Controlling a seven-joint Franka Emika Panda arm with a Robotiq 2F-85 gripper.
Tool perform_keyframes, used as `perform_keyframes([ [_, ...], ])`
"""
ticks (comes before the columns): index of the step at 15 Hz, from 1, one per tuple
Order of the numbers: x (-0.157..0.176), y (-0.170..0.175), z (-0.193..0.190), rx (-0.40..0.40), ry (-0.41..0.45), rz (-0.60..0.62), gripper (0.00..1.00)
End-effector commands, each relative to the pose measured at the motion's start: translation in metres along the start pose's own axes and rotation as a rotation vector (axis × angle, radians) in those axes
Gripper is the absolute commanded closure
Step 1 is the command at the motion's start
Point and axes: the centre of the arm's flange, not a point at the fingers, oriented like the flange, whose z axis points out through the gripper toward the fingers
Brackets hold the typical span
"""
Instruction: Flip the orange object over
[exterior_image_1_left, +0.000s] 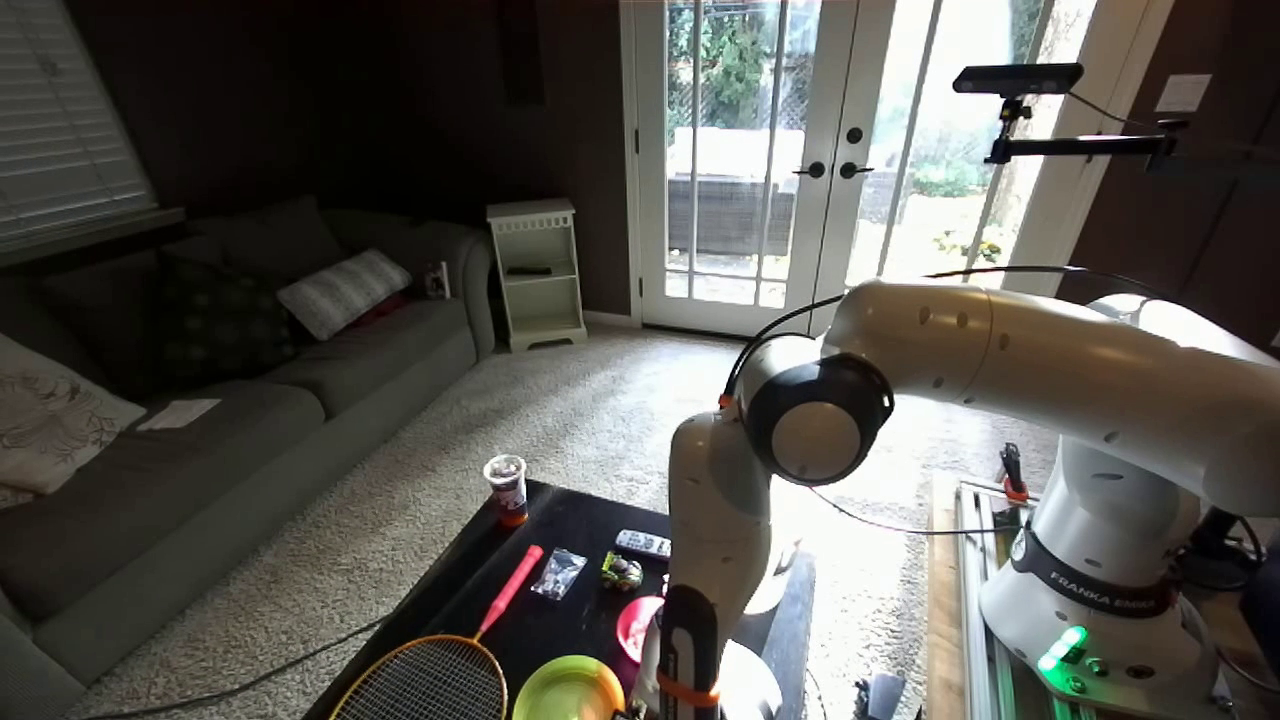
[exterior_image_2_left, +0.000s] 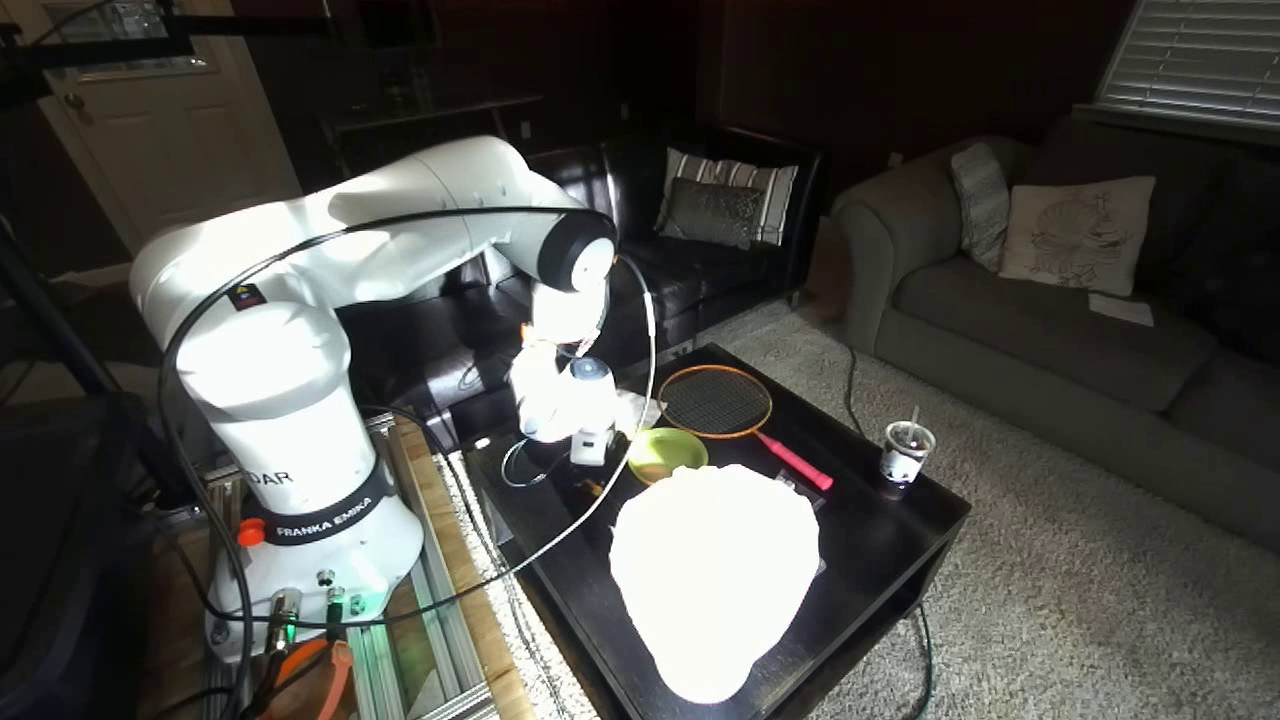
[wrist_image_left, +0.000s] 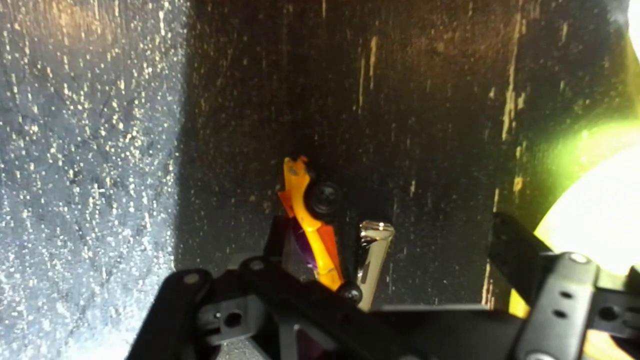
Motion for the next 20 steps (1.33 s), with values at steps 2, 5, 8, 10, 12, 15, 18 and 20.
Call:
perform_keyframes([
  [2, -0.006, -0.005, -0.007, 0.018, 0.029, 0.004, 0.0],
  [5, -0.007, -0.006, -0.009, 0.02, 0.043, 0.003, 0.34],
  [8, -0.007, -0.007, -0.012, 0.021, 0.053, 0.0, 0.56],
  [10, -0.007, -0.006, -0.013, 0.015, 0.06, -0.002, 0.7],
  [12, -0.007, -0.006, -0.012, 0.009, 0.064, -0.002, 0.83],
  [15, -0.007, -0.004, -0.014, -0.008, 0.051, -0.017, 0.96],
  [18, -0.01, -0.001, -0.02, -0.034, 0.038, -0.038, 0.94],
  [20, -0.016, 0.001, -0.026, -0.083, 0.026, -0.061, 0.94],
])
